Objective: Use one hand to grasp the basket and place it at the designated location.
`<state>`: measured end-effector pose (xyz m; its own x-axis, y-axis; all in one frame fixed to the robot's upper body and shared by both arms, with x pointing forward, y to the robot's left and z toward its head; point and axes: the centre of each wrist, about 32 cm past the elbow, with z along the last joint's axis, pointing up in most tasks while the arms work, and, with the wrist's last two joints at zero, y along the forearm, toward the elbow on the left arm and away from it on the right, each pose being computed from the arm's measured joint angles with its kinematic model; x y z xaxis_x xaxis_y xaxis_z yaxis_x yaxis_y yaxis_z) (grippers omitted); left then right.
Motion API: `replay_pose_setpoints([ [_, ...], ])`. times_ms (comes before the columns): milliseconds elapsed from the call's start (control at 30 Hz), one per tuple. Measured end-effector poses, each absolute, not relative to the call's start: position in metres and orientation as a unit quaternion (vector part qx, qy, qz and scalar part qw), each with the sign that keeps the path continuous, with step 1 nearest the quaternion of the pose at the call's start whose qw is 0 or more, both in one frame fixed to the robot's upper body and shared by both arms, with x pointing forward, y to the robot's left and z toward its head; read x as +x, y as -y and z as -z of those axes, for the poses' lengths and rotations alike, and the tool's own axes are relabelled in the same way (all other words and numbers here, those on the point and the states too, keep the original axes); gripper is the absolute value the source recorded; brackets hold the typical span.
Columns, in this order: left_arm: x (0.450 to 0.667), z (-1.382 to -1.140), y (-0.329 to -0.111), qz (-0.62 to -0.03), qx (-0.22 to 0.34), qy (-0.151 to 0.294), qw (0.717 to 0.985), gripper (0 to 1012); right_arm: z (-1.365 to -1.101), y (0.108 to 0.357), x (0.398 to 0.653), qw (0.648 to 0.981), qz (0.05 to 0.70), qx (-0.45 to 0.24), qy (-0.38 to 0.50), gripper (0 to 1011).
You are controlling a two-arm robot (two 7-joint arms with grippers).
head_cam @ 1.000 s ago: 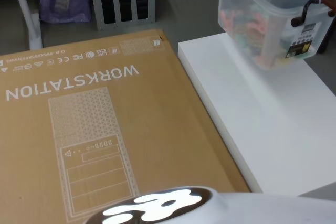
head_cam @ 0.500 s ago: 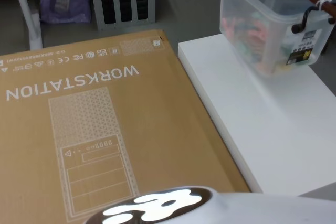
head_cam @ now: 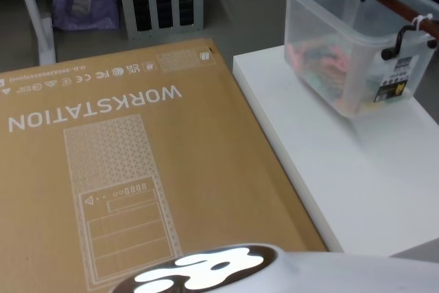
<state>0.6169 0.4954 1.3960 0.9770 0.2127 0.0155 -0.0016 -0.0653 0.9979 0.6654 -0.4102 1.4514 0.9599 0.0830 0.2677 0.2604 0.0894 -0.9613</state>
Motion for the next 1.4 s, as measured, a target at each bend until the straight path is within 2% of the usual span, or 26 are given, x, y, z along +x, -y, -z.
replay_pose_setpoints([
  [667,0.617,-1.396,-0.495,-0.079,0.726,-0.073,0.68,0,-1.431,0.403,0.67,0.73,0.022,-0.675,0.106,239],
  [1400,0.617,-1.396,-0.495,-0.079,0.726,-0.073,0.68,0,-1.422,0.4,0.674,0.727,-0.022,-0.68,0.091,239],
])
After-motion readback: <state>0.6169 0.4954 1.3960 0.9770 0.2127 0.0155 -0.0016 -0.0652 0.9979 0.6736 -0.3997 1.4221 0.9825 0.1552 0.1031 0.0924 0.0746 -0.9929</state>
